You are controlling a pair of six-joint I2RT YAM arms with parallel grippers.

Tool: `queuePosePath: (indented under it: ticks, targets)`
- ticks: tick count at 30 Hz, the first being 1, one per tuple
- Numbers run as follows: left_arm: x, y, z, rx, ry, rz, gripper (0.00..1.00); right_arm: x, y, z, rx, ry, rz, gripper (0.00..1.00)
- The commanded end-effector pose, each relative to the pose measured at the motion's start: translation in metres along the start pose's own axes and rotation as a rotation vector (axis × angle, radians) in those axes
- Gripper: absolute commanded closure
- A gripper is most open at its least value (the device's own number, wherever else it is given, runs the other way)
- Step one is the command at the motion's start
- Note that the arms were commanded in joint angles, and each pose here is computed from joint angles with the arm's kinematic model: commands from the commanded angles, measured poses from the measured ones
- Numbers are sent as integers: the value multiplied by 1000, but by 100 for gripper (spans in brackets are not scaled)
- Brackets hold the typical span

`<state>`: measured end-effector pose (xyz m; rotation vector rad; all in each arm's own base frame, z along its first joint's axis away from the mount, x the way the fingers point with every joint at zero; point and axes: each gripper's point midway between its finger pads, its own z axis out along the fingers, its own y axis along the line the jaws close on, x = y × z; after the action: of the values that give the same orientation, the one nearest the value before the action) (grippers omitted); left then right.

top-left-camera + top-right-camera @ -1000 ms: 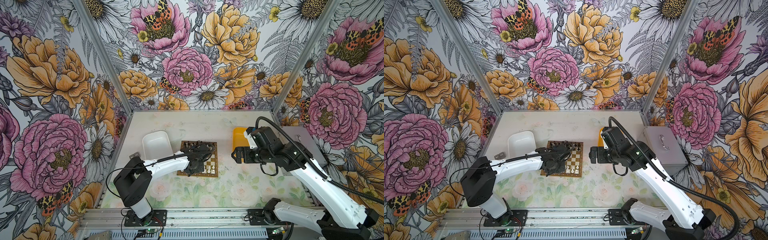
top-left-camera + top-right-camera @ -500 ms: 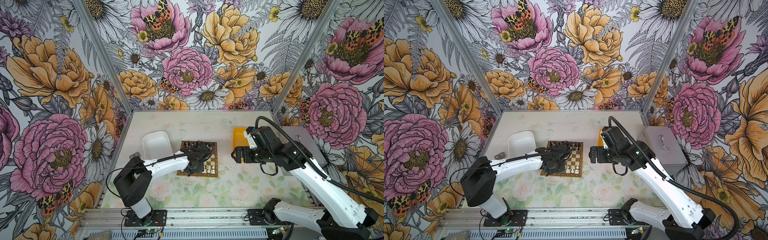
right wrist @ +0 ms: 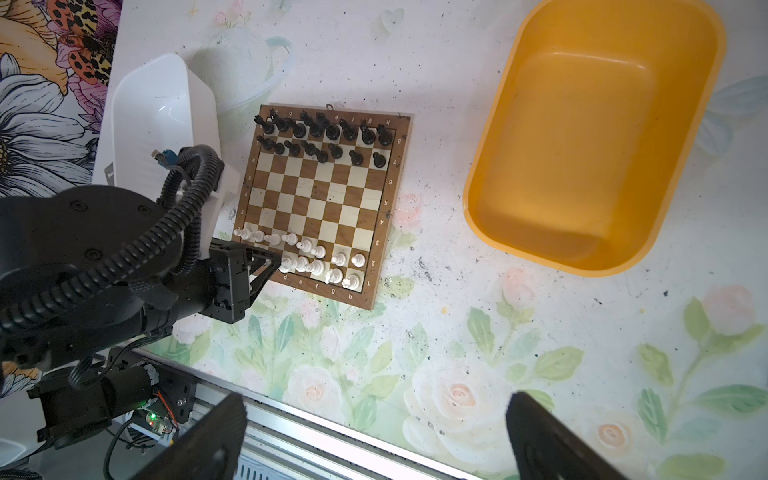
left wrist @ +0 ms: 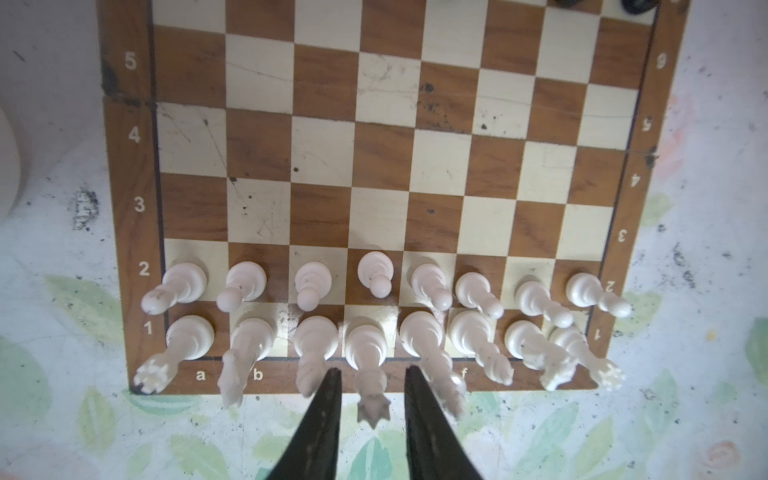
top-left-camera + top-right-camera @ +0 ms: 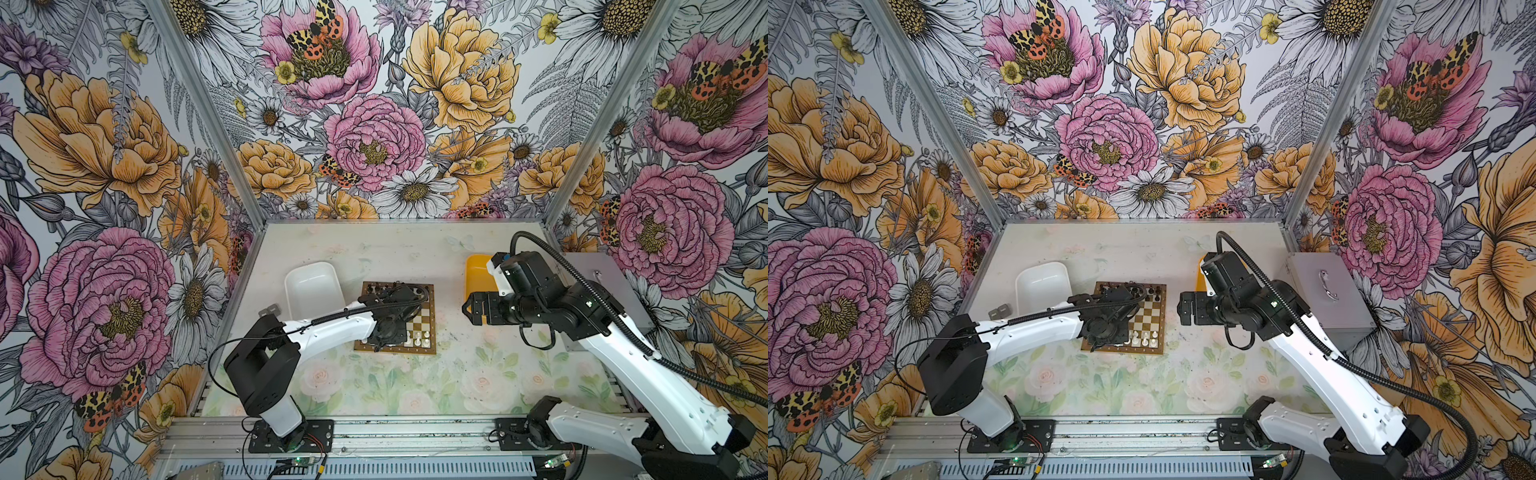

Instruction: Set up the chess pieces on the board

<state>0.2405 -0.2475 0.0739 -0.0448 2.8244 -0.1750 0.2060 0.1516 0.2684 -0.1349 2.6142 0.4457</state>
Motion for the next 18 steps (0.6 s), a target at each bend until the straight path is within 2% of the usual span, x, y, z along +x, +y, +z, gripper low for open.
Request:
queuePosePath:
  ticks: [1,5,8,9,10,11,15,18]
  targets:
    - [-13,-1,-16,34,-55,-12,69,-10,0,-7,8,-35,-2,0]
    - [-22,2,-29,36,-89,-19,59,-13,0,-7,11,-41,-8,0]
    - [-34,4,-47,40,-139,-18,44,-15,2,-8,12,-45,-10,0]
    - [-39,5,-54,44,-157,-21,33,-17,1,-9,14,-49,-11,0]
    - [-44,6,-63,50,-176,-20,11,-19,1,-10,17,-57,-13,0]
    - [-48,9,-70,52,-191,-24,1,-20,1,-11,19,-62,-16,0]
    - [-73,29,-112,61,-276,-52,1,-30,-2,-14,42,-89,-37,0]
    - [-97,63,-148,44,-379,-103,1,-40,-12,-14,91,-117,-60,0]
